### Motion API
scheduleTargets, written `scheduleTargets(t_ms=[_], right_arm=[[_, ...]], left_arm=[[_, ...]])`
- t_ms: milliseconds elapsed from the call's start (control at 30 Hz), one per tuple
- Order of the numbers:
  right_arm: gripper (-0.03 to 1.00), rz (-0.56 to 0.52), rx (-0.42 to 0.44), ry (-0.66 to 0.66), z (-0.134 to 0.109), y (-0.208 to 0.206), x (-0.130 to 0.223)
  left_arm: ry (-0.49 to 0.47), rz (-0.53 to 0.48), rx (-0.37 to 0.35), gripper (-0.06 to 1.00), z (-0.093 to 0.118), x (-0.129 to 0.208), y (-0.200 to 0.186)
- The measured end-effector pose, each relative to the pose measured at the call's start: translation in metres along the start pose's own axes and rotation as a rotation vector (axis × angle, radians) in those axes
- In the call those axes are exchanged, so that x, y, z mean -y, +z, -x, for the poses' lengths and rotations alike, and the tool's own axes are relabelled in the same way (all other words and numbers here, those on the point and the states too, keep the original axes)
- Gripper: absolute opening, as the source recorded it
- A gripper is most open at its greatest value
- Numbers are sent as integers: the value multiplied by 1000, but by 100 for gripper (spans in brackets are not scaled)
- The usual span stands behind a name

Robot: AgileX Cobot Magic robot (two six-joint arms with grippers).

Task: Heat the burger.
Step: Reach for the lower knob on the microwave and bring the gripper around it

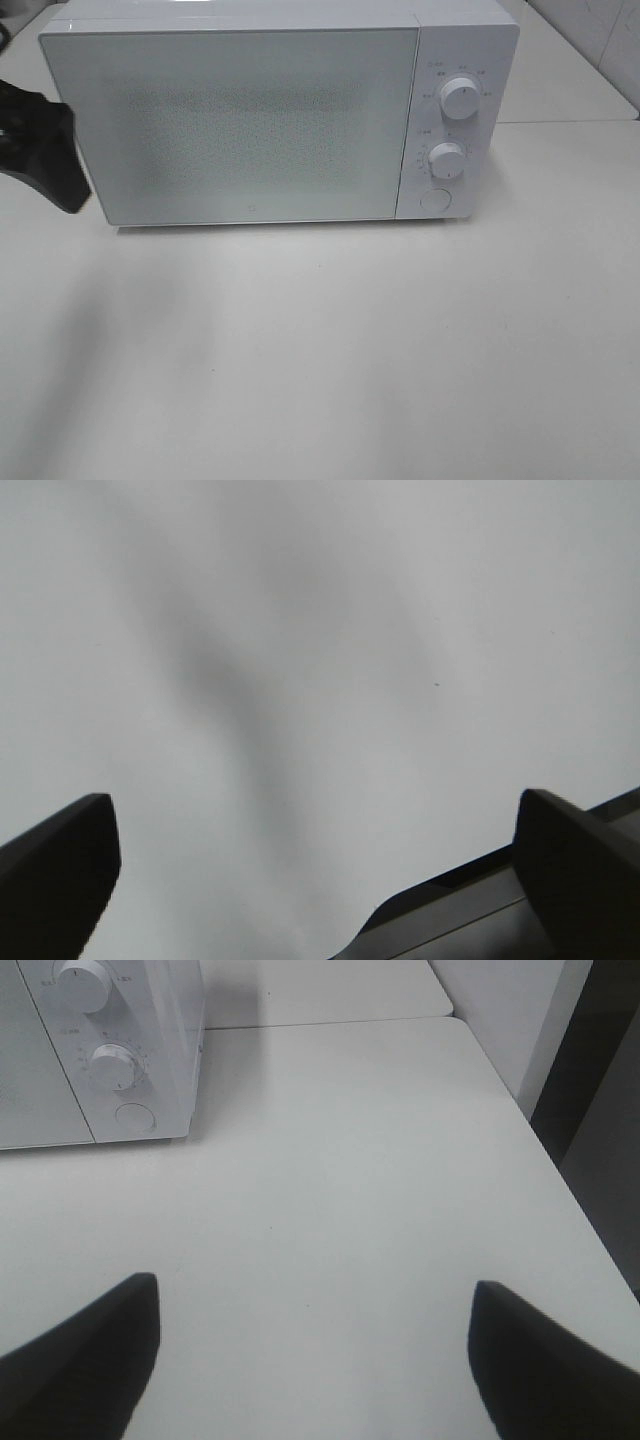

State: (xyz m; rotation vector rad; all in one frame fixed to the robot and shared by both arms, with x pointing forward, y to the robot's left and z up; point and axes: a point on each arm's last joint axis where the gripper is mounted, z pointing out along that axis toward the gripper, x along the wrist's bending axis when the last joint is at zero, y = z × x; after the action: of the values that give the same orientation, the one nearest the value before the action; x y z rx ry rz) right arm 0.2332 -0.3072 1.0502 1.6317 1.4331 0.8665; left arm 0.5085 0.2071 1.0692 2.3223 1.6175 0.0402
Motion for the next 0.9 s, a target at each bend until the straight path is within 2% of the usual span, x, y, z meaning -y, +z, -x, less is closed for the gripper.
scheduleTargets(t_ms=[33, 100, 133, 267, 333, 367, 433, 667, 733, 900], right_arm=[[77, 0, 0, 0, 0, 0, 0], [77, 0, 0, 0, 0, 0, 0], [77, 0, 0, 0, 0, 0, 0], [77, 0, 0, 0, 0, 0, 0], [77, 0, 0, 0, 0, 0, 0], [77, 0, 0, 0, 0, 0, 0], [77, 0, 0, 0, 0, 0, 0], [77, 0, 0, 0, 0, 0, 0], [77, 0, 0, 0, 0, 0, 0], [77, 0, 0, 0, 0, 0, 0]], left_arm=[[-43, 16, -15, 99, -14, 5, -11], [-66, 26, -23, 99, -21, 8, -18], [-114, 43, -38, 99, -35, 14, -29], [-176, 68, -60, 99, -50, 25, -45], [-236, 104, -67, 99, -58, 42, -53], [-236, 104, -67, 99, -58, 42, -53], [-275, 141, -84, 99, -57, 69, -52], [-287, 148, -93, 99, -45, 116, -33], [-284, 180, -103, 99, -38, 137, -29], [-278, 232, -117, 99, -29, 163, -23]])
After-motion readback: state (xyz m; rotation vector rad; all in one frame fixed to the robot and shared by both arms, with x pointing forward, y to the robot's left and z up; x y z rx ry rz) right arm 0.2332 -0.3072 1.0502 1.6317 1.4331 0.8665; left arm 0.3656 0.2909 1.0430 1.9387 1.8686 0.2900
